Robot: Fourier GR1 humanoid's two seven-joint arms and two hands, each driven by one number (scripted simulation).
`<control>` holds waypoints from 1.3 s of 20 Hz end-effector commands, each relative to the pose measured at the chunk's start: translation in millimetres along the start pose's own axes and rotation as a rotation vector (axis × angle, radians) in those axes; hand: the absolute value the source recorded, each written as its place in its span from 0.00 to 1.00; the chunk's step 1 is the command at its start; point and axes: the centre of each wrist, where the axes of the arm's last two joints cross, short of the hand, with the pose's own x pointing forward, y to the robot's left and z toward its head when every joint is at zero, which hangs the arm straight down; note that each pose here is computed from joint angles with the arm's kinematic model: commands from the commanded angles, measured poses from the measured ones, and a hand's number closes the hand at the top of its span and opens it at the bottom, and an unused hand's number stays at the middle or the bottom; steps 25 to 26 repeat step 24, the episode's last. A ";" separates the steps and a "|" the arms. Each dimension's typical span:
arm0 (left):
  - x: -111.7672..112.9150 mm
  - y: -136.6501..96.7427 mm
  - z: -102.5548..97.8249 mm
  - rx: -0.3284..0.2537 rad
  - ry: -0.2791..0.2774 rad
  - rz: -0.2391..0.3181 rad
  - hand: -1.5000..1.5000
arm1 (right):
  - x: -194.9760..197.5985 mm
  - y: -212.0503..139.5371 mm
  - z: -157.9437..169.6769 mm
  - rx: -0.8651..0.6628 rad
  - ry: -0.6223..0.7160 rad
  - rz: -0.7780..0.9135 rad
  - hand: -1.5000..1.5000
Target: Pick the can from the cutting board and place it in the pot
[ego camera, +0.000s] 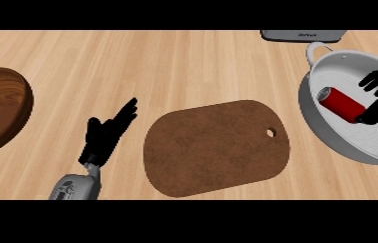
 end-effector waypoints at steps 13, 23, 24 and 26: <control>-7.4 13.8 15.0 0.050 0.012 0.007 0.50 | 14.7 -34.3 -4.5 -0.468 -0.234 -0.909 0.00; -4.1 16.9 16.6 0.037 0.013 0.005 0.50 | -88.5 -43.9 8.7 -0.678 -0.230 -1.155 0.00; -12.4 9.2 22.8 0.048 0.017 0.009 0.50 | -98.5 -54.6 12.3 -0.689 -0.253 -1.189 0.00; -12.4 9.2 22.8 0.048 0.017 0.009 0.50 | -98.5 -54.6 12.3 -0.689 -0.253 -1.189 0.00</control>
